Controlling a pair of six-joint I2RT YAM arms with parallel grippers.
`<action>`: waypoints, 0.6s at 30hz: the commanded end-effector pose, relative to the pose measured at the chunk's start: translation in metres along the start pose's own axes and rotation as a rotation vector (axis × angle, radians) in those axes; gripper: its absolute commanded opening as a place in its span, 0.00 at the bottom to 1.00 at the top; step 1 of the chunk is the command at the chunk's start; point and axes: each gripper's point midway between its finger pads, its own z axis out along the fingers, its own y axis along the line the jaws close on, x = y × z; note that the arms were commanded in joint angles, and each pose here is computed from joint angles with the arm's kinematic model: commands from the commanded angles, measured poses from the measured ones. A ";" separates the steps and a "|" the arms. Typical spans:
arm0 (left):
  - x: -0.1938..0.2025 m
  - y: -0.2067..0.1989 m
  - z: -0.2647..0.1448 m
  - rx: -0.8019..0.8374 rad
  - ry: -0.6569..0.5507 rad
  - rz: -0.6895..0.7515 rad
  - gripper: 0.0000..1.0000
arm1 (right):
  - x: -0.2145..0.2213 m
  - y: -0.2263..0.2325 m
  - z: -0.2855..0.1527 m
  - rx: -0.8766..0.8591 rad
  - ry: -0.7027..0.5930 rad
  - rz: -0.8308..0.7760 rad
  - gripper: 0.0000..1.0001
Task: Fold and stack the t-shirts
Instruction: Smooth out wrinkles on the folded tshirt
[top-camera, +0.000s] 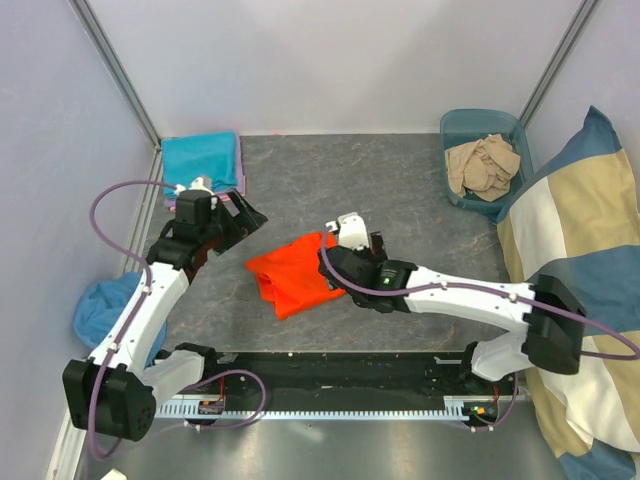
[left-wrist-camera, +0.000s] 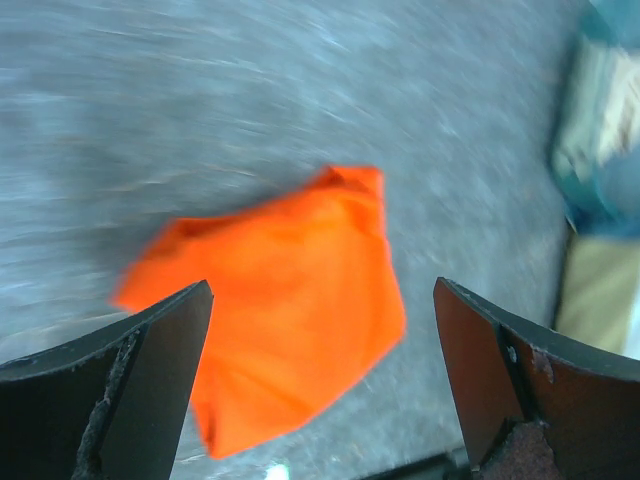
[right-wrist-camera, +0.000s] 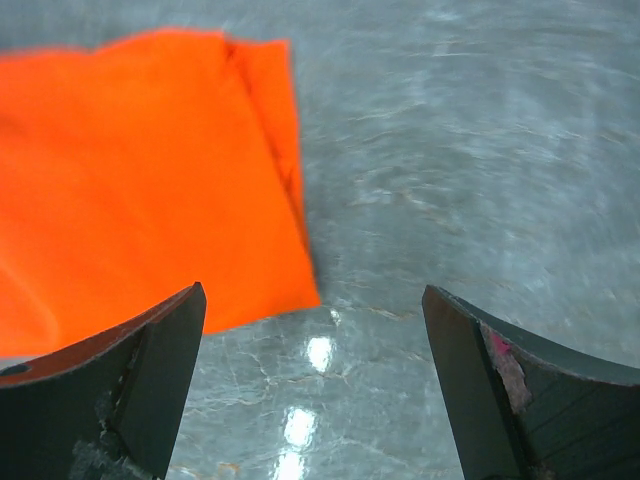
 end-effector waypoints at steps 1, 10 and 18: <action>-0.015 0.027 -0.016 -0.078 -0.038 0.008 1.00 | -0.011 0.036 0.019 -0.194 0.001 -0.175 0.98; -0.011 0.032 -0.020 -0.066 -0.022 -0.013 1.00 | 0.001 0.114 0.048 -0.651 0.084 -0.356 0.98; -0.005 0.040 -0.019 -0.073 -0.008 -0.018 1.00 | -0.018 0.147 0.052 -0.805 0.075 -0.454 0.98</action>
